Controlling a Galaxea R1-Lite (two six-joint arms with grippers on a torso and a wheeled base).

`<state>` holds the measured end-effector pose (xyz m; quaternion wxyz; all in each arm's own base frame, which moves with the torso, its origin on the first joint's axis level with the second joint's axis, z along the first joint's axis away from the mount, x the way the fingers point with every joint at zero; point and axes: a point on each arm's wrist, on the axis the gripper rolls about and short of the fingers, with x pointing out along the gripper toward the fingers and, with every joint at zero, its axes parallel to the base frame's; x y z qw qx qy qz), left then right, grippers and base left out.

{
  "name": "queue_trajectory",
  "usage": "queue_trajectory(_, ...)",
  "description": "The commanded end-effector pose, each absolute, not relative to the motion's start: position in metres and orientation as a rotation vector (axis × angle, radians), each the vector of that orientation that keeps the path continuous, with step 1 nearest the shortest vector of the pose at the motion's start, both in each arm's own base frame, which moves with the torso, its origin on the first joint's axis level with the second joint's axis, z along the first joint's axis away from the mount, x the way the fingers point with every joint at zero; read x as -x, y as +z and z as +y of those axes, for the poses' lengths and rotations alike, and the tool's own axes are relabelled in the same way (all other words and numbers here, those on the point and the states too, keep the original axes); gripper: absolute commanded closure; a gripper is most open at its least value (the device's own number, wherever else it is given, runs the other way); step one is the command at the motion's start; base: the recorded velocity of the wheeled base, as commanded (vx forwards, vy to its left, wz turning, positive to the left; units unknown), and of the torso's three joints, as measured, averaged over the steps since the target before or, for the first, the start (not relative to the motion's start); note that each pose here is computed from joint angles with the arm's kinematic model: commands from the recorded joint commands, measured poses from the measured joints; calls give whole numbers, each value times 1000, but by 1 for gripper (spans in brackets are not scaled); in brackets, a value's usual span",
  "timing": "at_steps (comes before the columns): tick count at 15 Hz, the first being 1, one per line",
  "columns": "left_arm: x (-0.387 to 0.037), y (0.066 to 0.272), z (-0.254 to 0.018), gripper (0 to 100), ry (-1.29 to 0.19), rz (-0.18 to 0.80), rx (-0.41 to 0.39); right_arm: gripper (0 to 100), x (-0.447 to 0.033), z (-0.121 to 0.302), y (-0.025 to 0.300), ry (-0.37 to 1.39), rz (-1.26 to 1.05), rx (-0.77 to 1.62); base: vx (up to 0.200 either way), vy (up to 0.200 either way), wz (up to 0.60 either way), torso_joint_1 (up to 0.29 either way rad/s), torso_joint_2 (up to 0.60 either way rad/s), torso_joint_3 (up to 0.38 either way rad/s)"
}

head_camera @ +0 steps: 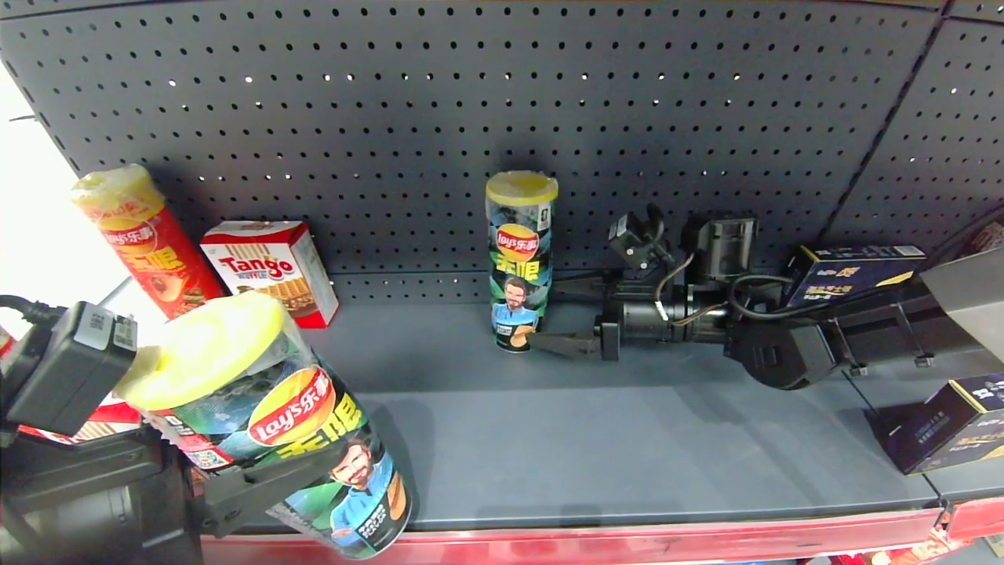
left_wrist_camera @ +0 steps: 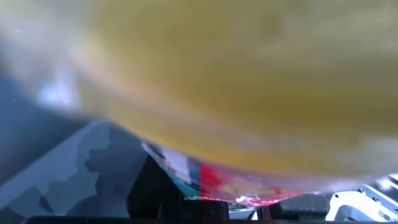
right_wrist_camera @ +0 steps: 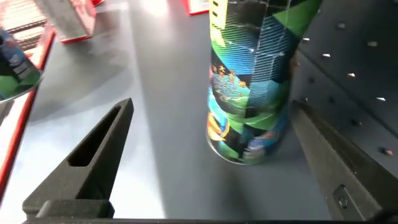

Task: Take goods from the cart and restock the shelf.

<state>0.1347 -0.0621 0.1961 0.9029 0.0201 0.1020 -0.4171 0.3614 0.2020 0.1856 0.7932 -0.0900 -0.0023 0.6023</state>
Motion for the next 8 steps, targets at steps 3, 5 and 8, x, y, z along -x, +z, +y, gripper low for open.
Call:
queue_trajectory(3,-135,196,-62,100,-862,211,-42,0,-379,209,180,1288,-17,196,0,0,0,0,0,0)
queue_trajectory(5,-135,196,-62,100,-862,211,-42,0,-387,216,176,1292,-26,198,0,0,0,0,0,0)
queue_trajectory(8,-135,196,-62,100,-862,211,-42,0,-395,226,173,1299,-44,200,0,0,0,0,0,0)
